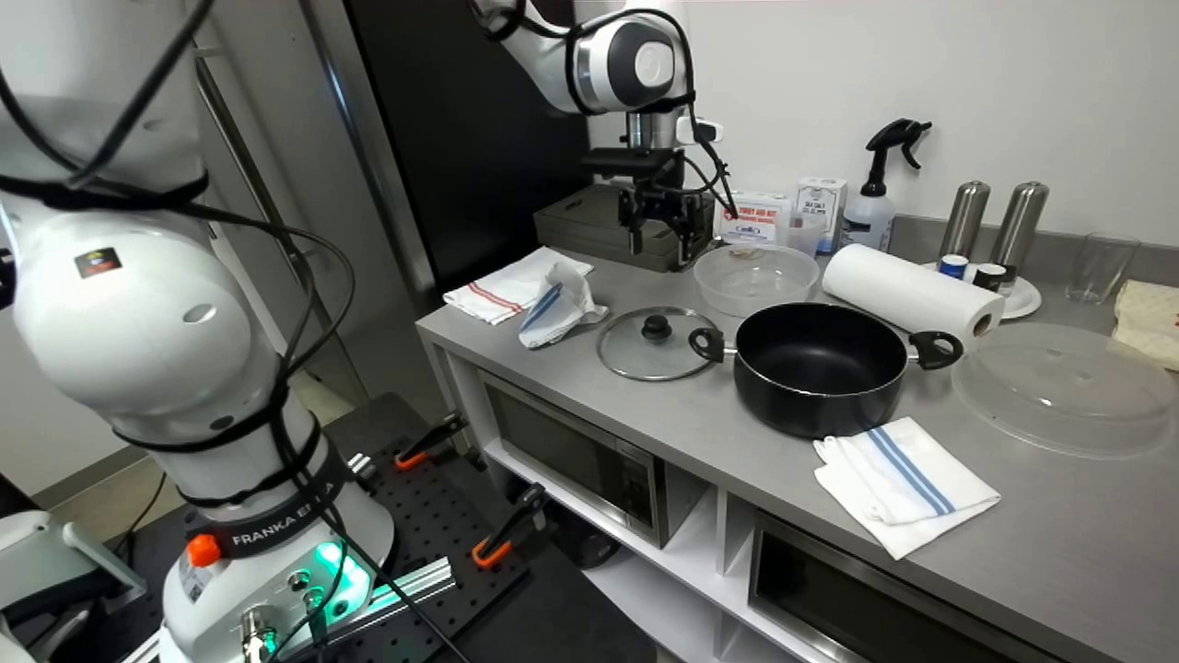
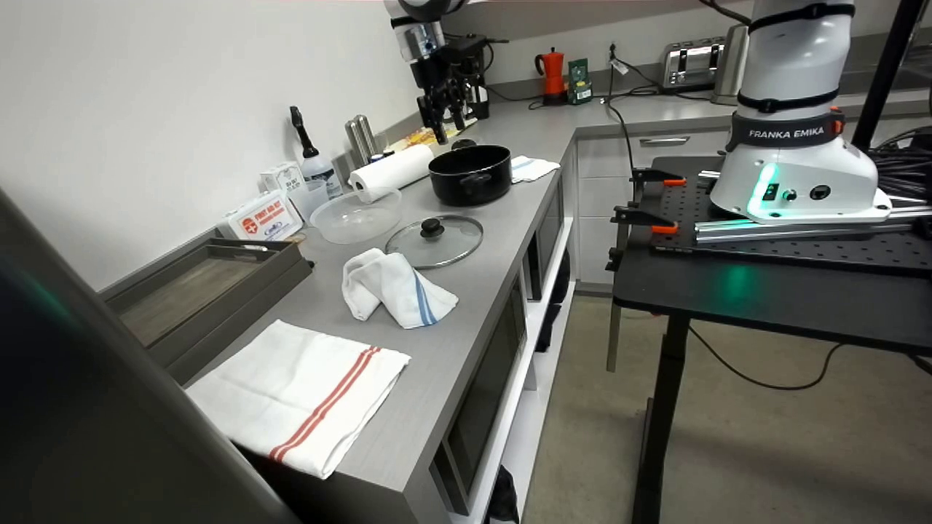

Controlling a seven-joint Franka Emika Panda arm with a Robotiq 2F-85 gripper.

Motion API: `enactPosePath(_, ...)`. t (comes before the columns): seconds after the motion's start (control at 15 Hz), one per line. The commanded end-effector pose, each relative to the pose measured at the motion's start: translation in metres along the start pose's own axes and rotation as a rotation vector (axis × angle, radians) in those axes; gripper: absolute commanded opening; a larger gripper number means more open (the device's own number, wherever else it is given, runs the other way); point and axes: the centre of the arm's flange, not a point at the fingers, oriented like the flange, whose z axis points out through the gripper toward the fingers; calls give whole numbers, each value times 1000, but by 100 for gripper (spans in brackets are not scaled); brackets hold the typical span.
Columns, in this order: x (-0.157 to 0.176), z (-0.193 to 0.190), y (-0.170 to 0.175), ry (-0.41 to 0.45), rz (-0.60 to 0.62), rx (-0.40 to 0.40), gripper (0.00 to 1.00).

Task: Pick up the lid from the counter and put it on the pot

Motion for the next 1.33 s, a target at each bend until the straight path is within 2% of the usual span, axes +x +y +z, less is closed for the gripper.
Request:
enactPosePath(0.0, 48, 19, -15, -14, -12, -1, 100)
enactPosePath(0.6, 87, 84, -59, -44, -91, 13, 100)
enactPosePath(1.27, 105, 142, -69, -79, -102, 28, 100)
